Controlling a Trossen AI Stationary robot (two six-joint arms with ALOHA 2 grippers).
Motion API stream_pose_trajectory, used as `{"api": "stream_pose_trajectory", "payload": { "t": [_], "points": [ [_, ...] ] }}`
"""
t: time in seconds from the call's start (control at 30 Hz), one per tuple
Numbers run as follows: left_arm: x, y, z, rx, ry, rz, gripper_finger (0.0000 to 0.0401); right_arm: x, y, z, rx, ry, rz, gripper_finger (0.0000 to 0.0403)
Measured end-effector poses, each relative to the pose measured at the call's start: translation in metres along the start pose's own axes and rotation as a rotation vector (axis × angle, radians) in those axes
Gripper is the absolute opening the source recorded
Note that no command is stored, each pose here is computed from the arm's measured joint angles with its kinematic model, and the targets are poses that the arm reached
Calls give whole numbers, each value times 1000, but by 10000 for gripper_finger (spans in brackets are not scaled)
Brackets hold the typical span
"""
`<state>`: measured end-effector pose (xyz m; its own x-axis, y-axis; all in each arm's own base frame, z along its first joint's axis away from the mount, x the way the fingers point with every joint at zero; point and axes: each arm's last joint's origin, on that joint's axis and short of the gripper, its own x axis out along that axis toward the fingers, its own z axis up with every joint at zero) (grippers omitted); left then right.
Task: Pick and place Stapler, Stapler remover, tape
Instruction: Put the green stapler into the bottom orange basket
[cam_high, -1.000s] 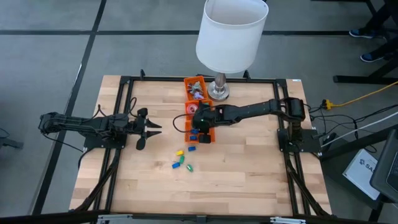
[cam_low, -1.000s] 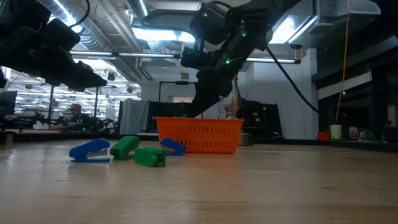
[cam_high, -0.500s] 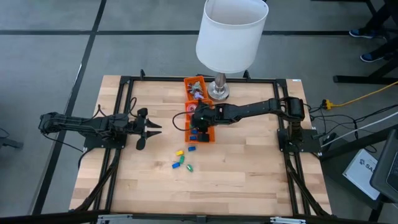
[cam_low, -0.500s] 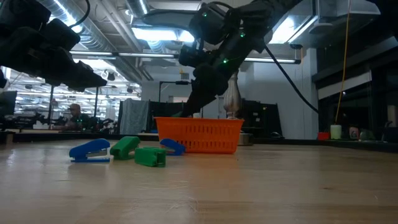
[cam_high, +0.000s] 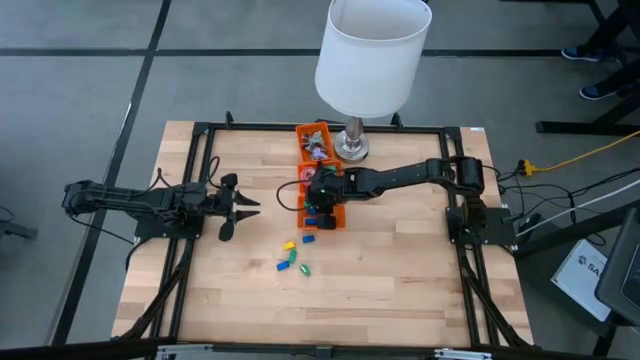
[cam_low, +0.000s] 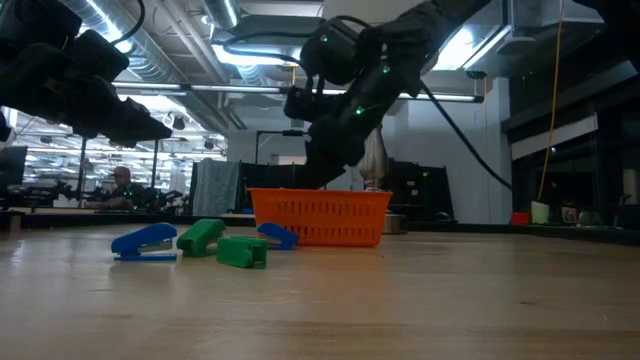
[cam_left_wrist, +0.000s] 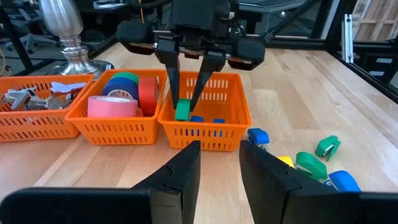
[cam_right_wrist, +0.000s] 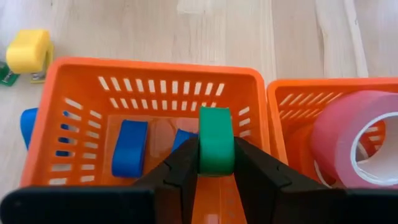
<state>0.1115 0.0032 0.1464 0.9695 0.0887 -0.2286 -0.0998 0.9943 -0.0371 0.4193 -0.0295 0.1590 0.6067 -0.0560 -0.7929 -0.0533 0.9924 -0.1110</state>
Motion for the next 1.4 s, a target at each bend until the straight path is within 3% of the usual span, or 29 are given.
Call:
{"api": "stream_pose_trajectory", "payload": {
  "t": [0.57, 0.93, 1.4],
  "points": [
    [0, 0, 0, 0, 0, 4, 110, 0, 0, 0, 10, -6, 17, 101],
    [0, 0, 0, 0, 0, 4, 108, 0, -11, -2, 78, -7, 42, 101],
    [0, 0, 0, 0, 0, 4, 109, 0, -11, -2, 52, -11, 59, 102]
  ]
}}
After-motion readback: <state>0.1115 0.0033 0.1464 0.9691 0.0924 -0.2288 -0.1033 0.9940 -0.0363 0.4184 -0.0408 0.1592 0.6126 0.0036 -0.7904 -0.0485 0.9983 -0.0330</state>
